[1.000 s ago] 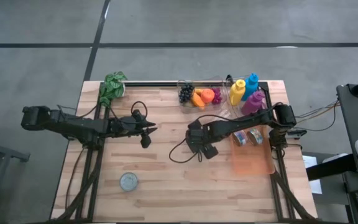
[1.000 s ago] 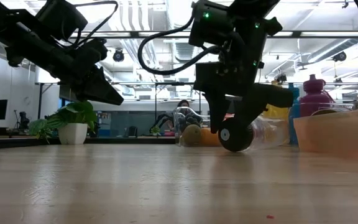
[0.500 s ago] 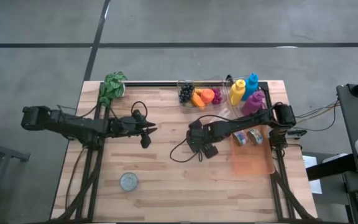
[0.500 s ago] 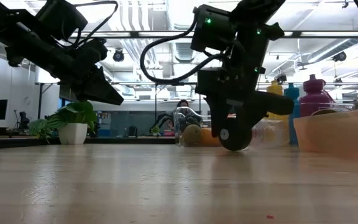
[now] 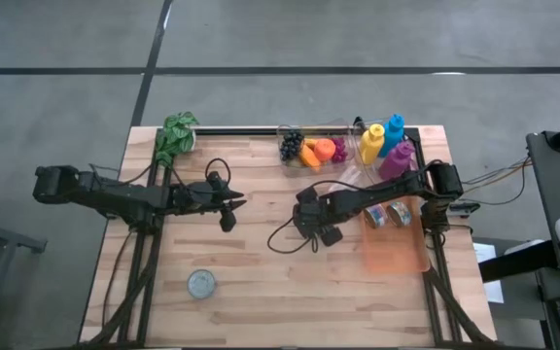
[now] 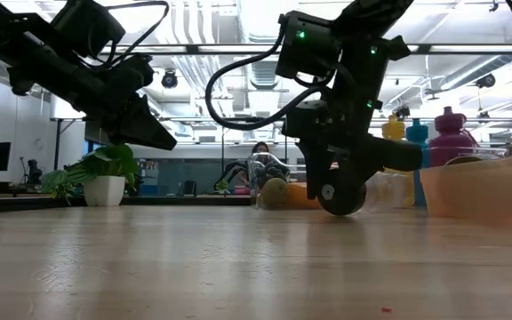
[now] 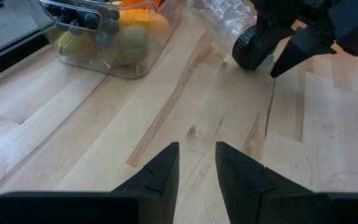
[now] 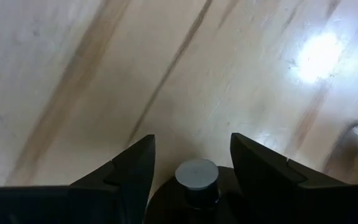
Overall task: Pick & Place Food Item
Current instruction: Put the black water bottle into the right transparent bin
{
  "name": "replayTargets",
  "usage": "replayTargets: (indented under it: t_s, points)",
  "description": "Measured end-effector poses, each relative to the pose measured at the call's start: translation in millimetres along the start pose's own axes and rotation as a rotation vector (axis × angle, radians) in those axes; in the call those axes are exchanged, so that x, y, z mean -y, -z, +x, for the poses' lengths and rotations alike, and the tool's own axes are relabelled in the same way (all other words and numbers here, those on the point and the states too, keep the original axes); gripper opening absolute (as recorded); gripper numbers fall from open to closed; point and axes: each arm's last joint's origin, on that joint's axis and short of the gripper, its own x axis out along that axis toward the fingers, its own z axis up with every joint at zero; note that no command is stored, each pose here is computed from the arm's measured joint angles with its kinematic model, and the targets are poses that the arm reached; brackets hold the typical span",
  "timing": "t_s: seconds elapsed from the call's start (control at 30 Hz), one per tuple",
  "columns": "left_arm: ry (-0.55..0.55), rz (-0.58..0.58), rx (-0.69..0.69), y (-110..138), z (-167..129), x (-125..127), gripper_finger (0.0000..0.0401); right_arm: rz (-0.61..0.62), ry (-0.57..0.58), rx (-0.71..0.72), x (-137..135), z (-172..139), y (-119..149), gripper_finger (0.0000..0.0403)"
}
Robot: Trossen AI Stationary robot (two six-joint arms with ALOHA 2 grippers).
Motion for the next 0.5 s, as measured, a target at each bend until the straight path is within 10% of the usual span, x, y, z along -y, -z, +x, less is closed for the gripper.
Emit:
replayTargets:
  t_s: [0.5]
  points:
    - [0.018, -0.002, -0.004, 0.1, 0.0, 0.5, 0.0109, -0.035, 0.024, -0.012, 0.8, -0.1, 0.3, 0.0132]
